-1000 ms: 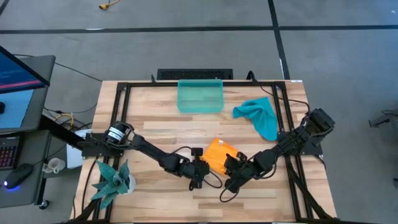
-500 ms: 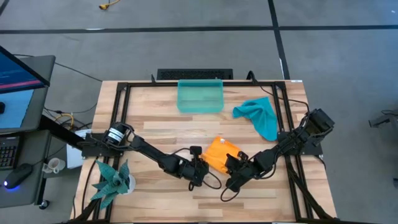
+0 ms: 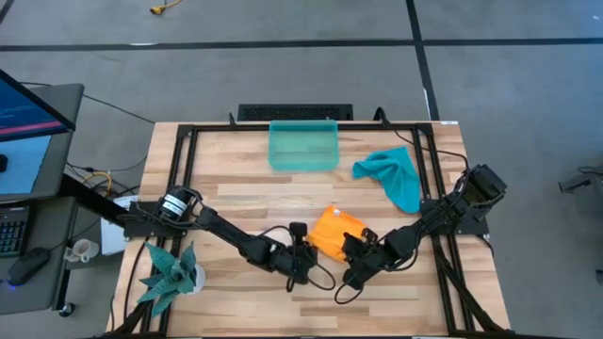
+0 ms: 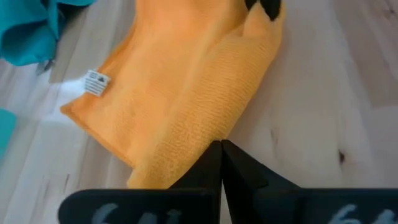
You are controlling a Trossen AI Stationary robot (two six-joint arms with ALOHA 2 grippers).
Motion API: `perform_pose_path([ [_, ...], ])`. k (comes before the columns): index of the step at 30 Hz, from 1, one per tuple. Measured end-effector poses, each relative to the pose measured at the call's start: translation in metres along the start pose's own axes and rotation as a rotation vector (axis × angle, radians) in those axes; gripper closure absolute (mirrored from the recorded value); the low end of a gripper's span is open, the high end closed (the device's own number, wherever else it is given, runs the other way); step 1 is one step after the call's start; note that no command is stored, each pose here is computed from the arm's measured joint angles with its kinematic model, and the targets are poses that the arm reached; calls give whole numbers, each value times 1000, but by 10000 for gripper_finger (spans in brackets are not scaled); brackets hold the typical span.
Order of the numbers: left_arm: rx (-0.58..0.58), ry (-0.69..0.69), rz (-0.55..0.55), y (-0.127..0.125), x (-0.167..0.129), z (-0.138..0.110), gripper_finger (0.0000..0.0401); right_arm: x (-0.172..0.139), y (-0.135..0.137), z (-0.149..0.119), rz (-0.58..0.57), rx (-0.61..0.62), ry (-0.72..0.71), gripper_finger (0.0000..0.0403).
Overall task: Roll microfiber towels into tight, uniform cylinder then place into a basket
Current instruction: Roll the yellow microfiber cloth on the table
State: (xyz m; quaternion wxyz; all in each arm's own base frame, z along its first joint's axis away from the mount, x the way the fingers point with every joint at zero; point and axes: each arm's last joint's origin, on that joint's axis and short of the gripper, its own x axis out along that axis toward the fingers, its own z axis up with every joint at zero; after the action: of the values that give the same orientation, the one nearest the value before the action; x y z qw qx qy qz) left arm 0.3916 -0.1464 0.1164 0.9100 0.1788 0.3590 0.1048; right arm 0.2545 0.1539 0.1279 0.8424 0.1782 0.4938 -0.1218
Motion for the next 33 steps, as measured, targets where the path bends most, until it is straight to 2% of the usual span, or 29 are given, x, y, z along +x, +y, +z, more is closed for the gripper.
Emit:
perform_pose_path([
  [7, 33, -8, 5, -2, -3, 1, 401, 0, 0, 0, -2, 1, 1, 391],
  [14, 78, -44, 71, 2, -36, 16, 401, -2, 2, -5, -3, -27, 10, 391],
  [19, 74, -61, 53, 6, -53, 24, 401, -3, 4, -10, -7, -60, 24, 391],
  [23, 97, -61, -19, 4, -54, 25, 396, -6, 8, -18, -8, -160, 35, 391],
  [27, 88, -56, -84, 3, -54, 24, 369, -10, 14, -28, 12, -227, 42, 390],
  [33, 18, -49, -174, 0, -52, 24, 299, -14, 20, -39, 34, -272, 45, 390],
])
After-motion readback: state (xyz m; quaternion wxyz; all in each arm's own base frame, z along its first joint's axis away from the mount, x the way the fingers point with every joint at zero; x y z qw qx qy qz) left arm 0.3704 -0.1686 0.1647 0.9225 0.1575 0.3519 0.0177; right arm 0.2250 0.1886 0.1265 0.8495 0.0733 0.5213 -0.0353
